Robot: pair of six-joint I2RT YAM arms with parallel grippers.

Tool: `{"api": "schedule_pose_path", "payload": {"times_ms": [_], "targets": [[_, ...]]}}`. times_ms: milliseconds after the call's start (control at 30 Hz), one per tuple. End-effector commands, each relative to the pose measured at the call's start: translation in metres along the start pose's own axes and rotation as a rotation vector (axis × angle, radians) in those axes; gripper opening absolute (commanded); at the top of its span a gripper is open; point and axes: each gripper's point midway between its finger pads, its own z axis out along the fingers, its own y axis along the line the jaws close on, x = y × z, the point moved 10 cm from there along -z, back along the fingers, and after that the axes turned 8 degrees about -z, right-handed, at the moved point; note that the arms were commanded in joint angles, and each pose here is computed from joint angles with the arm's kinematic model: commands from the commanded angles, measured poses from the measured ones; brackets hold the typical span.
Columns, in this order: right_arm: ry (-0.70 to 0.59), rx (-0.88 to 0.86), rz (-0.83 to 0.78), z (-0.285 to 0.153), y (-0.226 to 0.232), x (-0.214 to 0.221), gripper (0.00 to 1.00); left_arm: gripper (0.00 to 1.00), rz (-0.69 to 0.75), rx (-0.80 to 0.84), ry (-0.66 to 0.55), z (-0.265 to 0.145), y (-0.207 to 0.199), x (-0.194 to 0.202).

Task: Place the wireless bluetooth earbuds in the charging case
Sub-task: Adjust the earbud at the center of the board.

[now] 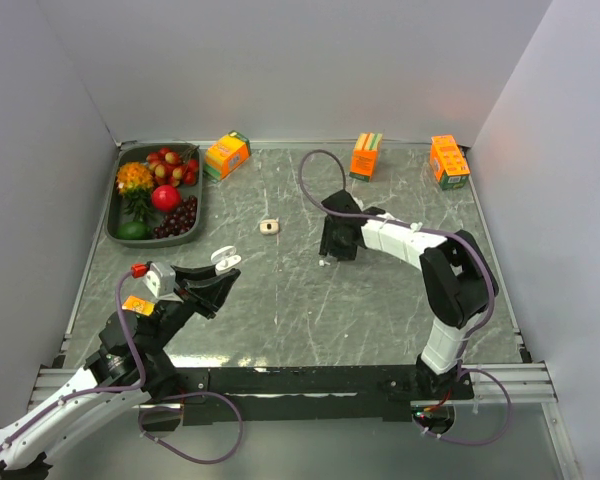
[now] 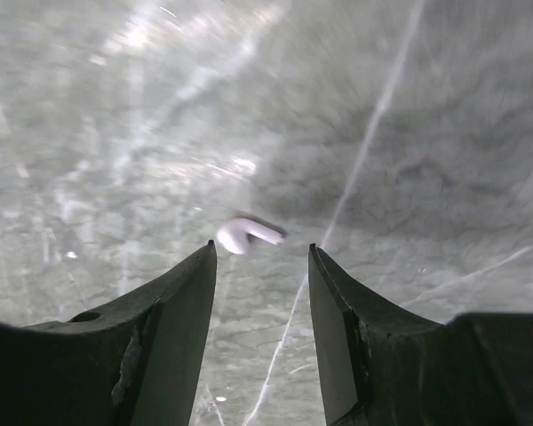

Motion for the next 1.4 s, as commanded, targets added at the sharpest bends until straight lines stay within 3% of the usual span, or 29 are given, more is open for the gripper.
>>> {"api": "schedule_pose_path", "payload": {"times_ms": [0,300,533,833,1367], "targets": [[-0.128,0.031,-0.203,-0.034,0.012,-0.028,0.53,0.01,-0.028,0.036,-0.058,0.003,-0.008,-0.013],[-0.075,-0.036,-0.64,-0.025,0.033,-0.016,0.51,0.01,-0.027,0.063,-0.066,0.001,-0.01,-0.015],[-0.06,-0.083,-0.799,-0.011,0.024,-0.004,0.49,0.01,0.003,0.118,-0.062,0.0,-0.013,-0.015],[-0.06,-0.1,-0.895,0.0,0.022,-0.006,0.47,0.01,0.007,0.149,-0.038,0.002,-0.016,-0.015],[0.034,-0.048,-0.888,0.021,0.025,-0.003,0.45,0.01,0.0,0.154,-0.04,0.0,-0.016,-0.014]]}}
